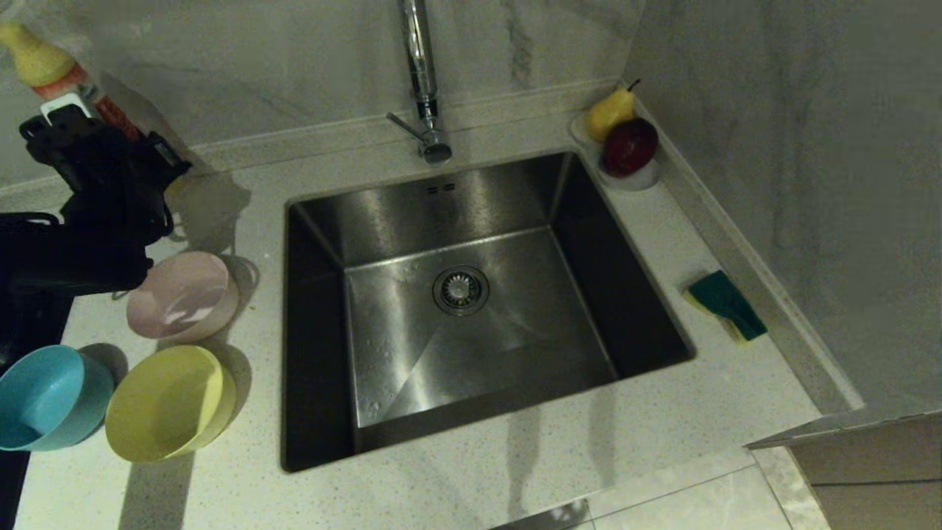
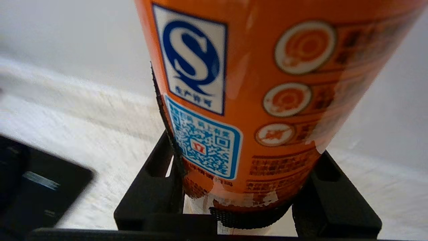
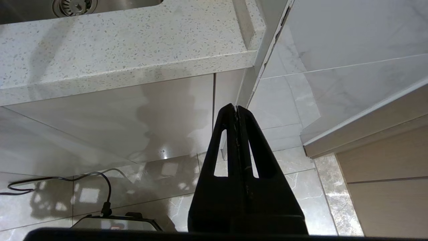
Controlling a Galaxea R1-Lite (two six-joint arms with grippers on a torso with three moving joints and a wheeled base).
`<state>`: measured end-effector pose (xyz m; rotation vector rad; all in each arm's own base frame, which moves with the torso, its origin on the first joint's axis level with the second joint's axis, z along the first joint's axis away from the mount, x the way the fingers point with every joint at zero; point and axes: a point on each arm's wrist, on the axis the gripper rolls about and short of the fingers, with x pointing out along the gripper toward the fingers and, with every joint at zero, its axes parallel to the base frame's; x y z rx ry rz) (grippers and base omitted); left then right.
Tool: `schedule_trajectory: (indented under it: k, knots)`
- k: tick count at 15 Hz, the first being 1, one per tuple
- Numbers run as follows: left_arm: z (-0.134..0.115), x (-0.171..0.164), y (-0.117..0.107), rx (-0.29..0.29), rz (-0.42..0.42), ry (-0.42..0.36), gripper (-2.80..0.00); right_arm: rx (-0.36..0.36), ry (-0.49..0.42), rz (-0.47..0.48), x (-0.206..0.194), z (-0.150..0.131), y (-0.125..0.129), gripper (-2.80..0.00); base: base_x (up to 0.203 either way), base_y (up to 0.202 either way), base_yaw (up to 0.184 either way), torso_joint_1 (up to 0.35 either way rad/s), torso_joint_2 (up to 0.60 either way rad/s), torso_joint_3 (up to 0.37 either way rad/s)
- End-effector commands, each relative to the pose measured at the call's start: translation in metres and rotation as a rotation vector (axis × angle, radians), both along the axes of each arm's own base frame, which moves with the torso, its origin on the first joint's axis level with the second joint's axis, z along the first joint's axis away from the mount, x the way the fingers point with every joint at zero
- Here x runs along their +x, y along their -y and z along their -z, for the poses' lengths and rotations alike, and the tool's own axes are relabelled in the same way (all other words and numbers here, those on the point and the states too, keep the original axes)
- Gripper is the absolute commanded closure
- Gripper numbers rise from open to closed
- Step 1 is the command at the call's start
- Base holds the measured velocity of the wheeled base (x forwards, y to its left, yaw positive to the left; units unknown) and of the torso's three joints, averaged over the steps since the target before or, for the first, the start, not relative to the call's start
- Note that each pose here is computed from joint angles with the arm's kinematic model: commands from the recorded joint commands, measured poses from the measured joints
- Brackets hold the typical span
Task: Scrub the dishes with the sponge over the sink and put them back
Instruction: Grab the dish soap, then squeeze it onto the sponge
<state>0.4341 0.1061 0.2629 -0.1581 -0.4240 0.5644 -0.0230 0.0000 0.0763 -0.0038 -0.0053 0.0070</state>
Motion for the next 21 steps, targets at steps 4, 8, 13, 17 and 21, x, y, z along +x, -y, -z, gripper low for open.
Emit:
schedule_trajectory:
  k: [4,8,13,17,21]
  knots:
    - [-0.071,-0.078,0.022,0.009,0.007,0.059,0.00,-0.001,-0.001,-0.001,0.000,0.000,0.000,0.00,0.000,0.000,0.000,0.000,0.00,0.000]
    - [-0.106,-0.139,0.038,0.011,0.024,0.044,0.00,-0.001,-0.001,-0.001,0.000,0.000,0.000,0.00,0.000,0.000,0.000,0.000,0.00,0.000]
    - [-0.138,-0.225,0.073,0.028,0.138,-0.091,0.00,-0.001,-0.001,-0.001,0.000,0.000,0.000,0.00,0.000,0.000,0.000,0.000,0.00,0.000]
    - [-0.147,-0.294,0.103,0.167,0.317,-0.218,0.00,-0.001,-0.001,-0.001,0.000,0.000,0.000,0.00,0.000,0.000,0.000,0.000,0.00,0.000]
    - [-0.143,-0.330,0.123,0.285,0.487,-0.268,0.00,-0.001,-0.001,-0.001,0.000,0.000,0.000,0.00,0.000,0.000,0.000,0.000,0.00,0.000]
